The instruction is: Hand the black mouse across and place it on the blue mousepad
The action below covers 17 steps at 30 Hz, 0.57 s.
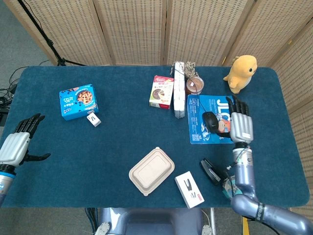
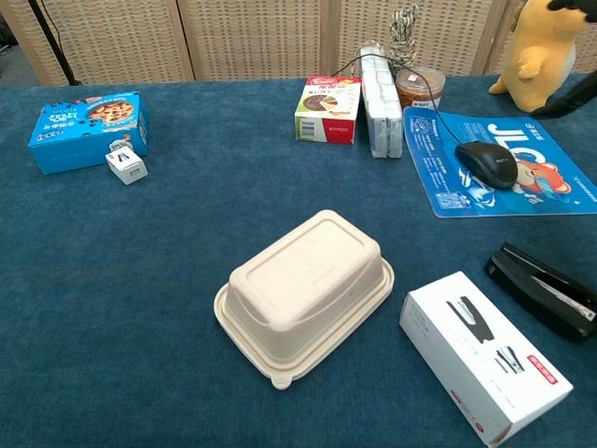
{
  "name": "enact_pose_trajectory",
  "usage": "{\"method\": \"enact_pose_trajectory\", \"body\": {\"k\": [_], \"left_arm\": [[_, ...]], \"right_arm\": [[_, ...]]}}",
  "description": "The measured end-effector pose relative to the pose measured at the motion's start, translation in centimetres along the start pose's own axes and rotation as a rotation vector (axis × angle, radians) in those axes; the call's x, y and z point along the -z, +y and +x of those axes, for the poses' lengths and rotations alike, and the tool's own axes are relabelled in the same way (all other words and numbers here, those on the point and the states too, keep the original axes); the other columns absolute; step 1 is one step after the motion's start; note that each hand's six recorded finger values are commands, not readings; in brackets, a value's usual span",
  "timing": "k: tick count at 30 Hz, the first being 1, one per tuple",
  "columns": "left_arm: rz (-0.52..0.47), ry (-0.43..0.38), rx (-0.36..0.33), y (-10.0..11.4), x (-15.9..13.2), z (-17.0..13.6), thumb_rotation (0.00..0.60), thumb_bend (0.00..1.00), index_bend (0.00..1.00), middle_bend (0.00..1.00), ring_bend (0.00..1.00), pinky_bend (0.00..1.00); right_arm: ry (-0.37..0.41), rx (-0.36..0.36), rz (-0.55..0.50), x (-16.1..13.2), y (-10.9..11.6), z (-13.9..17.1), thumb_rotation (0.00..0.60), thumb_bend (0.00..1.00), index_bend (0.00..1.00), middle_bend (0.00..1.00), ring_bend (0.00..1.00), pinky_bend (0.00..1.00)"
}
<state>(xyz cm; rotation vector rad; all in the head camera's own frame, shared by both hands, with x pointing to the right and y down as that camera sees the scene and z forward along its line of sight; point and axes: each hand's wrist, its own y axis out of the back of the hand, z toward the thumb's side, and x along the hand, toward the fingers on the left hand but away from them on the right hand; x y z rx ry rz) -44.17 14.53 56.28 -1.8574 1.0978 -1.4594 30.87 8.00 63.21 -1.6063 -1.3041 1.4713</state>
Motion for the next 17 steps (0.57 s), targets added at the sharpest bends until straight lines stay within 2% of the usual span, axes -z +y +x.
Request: {"method": "enact_pose_trajectory", "body": {"k": [3,7,11,17], "left_arm": [[0.008,0.000,-0.019,0.0,0.1,-1.1,0.600,0.07,0.00,0.00,0.00,0.00],[0.009,0.012,-0.050,0.0,0.7,-3.1,0.600,0.07,0.00,0.00,0.00,0.00],[0.022,0.036,-0.078,-0.1,1.8,-5.0,0.600,0.07,0.00,0.00,0.00,0.00],[0.022,0.076,-0.089,-0.4,4.1,-6.4,0.600,0.07,0.00,0.00,0.00,0.00]], "right_arm": [[0.015,-0.006,0.082,3.0,1.7,1.2,0.600,0.00,0.00,0.00,0.00,0.00],[0.005,-0.043,0.162,7.8,2.8,4.6,0.600,0.00,0.00,0.00,0.00,0.00],[0.006,-0.045,0.186,10.7,3.0,8.1,0.600,0.00,0.00,0.00,0.00,0.00],[0.022,0.003,0.165,13.5,3.4,12.5,0.600,0.00,0.00,0.00,0.00,0.00]]}}
